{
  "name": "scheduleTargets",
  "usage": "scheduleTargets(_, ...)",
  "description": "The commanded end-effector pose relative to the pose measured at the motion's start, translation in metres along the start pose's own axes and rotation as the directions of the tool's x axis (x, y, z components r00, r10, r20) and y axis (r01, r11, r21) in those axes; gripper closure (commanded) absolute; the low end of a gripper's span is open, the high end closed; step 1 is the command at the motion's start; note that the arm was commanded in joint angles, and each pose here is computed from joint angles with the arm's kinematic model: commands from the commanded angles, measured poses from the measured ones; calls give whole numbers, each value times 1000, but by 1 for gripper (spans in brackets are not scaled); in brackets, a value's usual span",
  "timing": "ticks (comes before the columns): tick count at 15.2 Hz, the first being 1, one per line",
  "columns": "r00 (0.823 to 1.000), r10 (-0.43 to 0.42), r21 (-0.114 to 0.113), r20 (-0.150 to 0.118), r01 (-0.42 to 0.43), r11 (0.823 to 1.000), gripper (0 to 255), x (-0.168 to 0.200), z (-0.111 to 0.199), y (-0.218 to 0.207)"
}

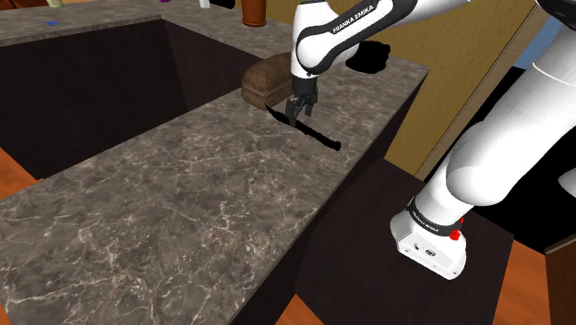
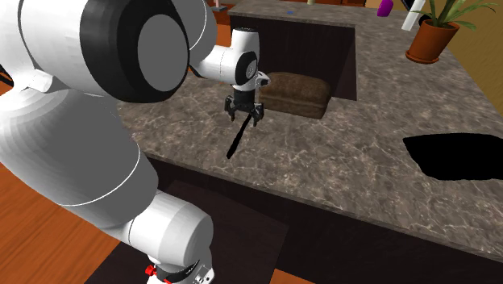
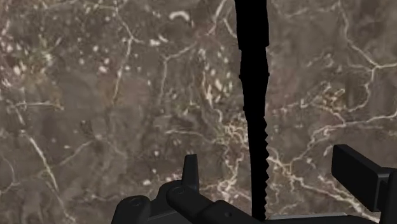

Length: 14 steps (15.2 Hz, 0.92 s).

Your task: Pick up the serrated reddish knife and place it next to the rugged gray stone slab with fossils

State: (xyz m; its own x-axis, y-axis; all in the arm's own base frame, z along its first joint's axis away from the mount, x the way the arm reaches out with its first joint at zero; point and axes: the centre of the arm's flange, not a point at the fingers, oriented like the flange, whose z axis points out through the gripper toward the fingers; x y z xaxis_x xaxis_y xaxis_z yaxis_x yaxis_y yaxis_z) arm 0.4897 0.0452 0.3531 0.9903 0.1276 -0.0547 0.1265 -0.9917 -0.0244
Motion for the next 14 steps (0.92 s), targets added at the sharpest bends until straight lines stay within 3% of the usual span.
scheduleTargets(1,1000,0,0,-1,0,1000,0,-1,13,0)
scheduleTargets(9,1000,0,0,-1,0,1000,0,-1,13,0)
scheduleTargets(10,1000,0,0,-1,0,1000,255,-1,13,0)
scheduleTargets(14,1000,0,0,-1,0,1000,255,-1,13,0)
